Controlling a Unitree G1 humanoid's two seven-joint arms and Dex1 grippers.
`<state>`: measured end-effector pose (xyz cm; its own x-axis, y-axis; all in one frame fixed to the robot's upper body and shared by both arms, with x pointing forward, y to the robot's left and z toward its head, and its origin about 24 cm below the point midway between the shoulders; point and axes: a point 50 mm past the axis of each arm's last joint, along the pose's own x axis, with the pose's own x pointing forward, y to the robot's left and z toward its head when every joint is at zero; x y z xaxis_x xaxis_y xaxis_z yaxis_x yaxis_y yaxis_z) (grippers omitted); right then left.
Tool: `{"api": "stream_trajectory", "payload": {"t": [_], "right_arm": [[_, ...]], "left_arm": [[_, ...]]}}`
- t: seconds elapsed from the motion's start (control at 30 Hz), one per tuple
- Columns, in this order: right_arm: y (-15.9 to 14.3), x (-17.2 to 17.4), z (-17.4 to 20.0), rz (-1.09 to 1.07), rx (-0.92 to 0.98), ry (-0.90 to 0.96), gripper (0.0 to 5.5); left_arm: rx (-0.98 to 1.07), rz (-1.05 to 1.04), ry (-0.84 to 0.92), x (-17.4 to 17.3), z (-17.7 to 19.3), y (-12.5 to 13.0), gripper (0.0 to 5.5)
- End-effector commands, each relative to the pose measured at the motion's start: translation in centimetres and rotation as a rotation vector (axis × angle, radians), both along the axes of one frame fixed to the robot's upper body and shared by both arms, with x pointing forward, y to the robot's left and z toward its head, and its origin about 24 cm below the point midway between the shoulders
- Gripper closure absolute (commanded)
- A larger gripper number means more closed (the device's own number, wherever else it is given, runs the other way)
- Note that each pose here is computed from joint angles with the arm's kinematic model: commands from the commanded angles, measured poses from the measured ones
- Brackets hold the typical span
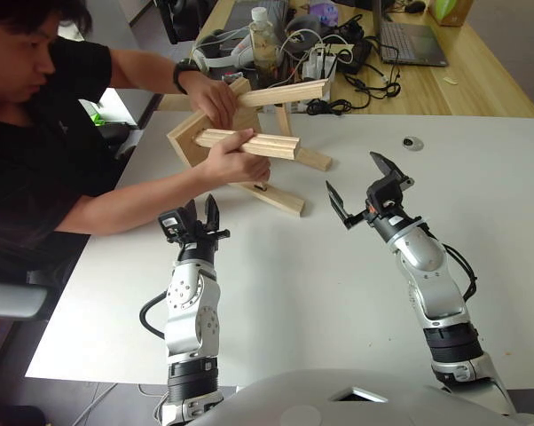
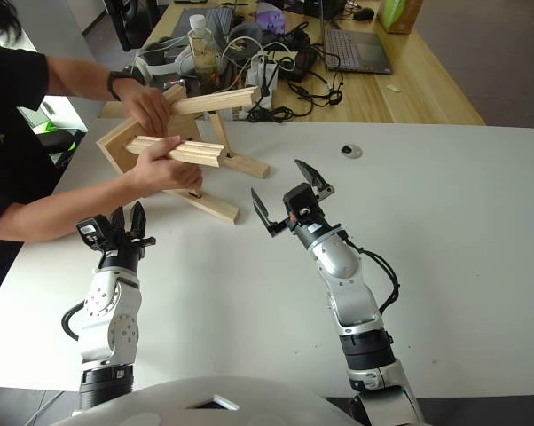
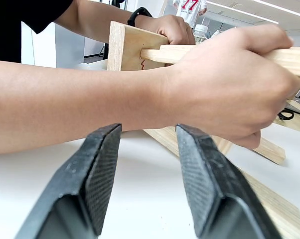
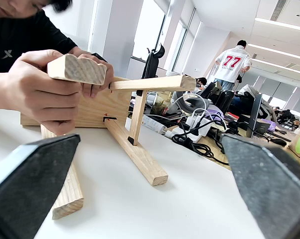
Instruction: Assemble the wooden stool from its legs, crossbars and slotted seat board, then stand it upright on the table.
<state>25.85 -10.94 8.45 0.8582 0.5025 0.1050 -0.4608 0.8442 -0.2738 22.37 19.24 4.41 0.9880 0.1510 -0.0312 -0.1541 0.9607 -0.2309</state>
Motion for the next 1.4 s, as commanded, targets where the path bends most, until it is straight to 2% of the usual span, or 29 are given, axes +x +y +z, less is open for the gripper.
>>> {"api": "stream_trajectory", "payload": {"t": [0.03,0.73,1.07,1.17,1.4], "right_arm": [[0.1,0.2,0.4,0.000,-0.019,-0.007,0.15],[0.7,0.5,0.8,-0.014,0.014,0.005,0.15],[0.9,0.4,1.9,-0.011,0.002,-0.060,0.15],[-0.2,0.1,2.8,-0.033,-0.059,-0.153,0.15],[-1.6,-2.0,6.2,0.036,-0.340,-0.545,0.15]], "left_arm": [[0.005,0.003,0.008,-0.2,0.0,0.1,3.47],[0.017,-0.003,0.001,-0.1,0.5,0.0,3.47],[0.014,0.004,0.002,-0.1,0.8,-0.1,3.47],[0.010,0.010,0.003,-0.3,0.8,-0.1,3.47],[-0.005,0.042,0.008,-1.0,0.7,-0.1,3.47]]}}
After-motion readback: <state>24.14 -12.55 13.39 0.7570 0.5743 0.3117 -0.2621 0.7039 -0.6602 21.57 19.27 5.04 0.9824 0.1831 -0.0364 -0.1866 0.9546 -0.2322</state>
